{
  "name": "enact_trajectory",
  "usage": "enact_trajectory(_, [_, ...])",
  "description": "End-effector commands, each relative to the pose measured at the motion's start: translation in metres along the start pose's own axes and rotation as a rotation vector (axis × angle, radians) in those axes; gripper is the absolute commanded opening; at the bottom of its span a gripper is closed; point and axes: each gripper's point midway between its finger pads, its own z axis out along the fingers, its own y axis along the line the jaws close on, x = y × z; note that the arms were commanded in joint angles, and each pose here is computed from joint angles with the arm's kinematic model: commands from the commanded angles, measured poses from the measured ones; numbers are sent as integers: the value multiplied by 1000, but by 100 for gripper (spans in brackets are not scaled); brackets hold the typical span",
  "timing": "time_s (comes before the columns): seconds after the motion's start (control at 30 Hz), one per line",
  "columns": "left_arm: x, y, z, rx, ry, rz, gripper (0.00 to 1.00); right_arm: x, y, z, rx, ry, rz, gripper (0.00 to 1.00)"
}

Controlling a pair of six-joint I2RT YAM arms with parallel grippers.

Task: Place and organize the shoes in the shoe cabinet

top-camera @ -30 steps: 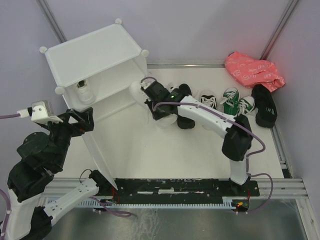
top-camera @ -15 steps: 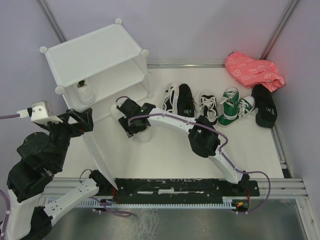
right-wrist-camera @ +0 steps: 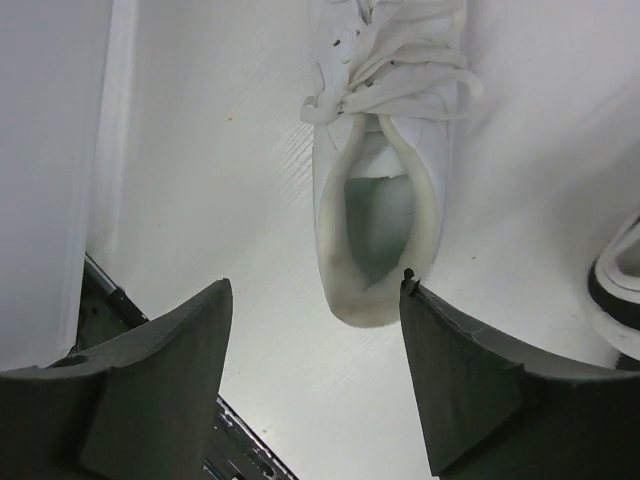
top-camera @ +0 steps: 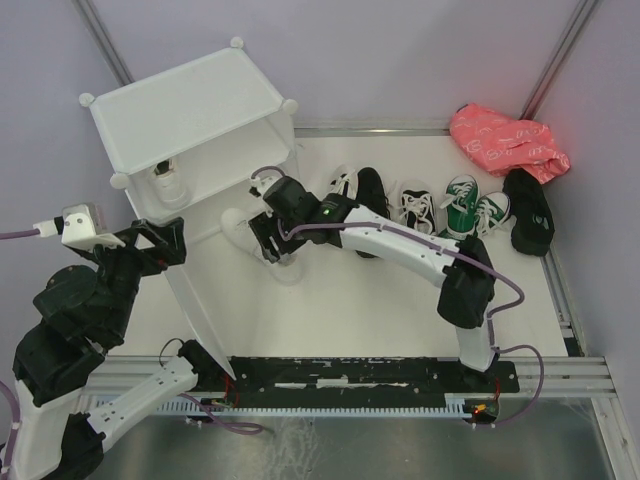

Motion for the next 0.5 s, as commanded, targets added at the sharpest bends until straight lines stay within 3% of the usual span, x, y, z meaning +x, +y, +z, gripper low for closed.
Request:
enact_trajectory(0.0, [-12, 5, -3, -15, -42, -8, 99, -11, -13, -25, 48, -72, -27, 75])
enact_trajectory(0.2, [-12, 6, -3, -19, -44, -10, 99, 4, -40, 15, 32, 23, 24, 70])
enact_trajectory(0.47, [-11, 11, -5, -34, -43, -14, 99, 14, -65, 73, -3, 9, 34, 61])
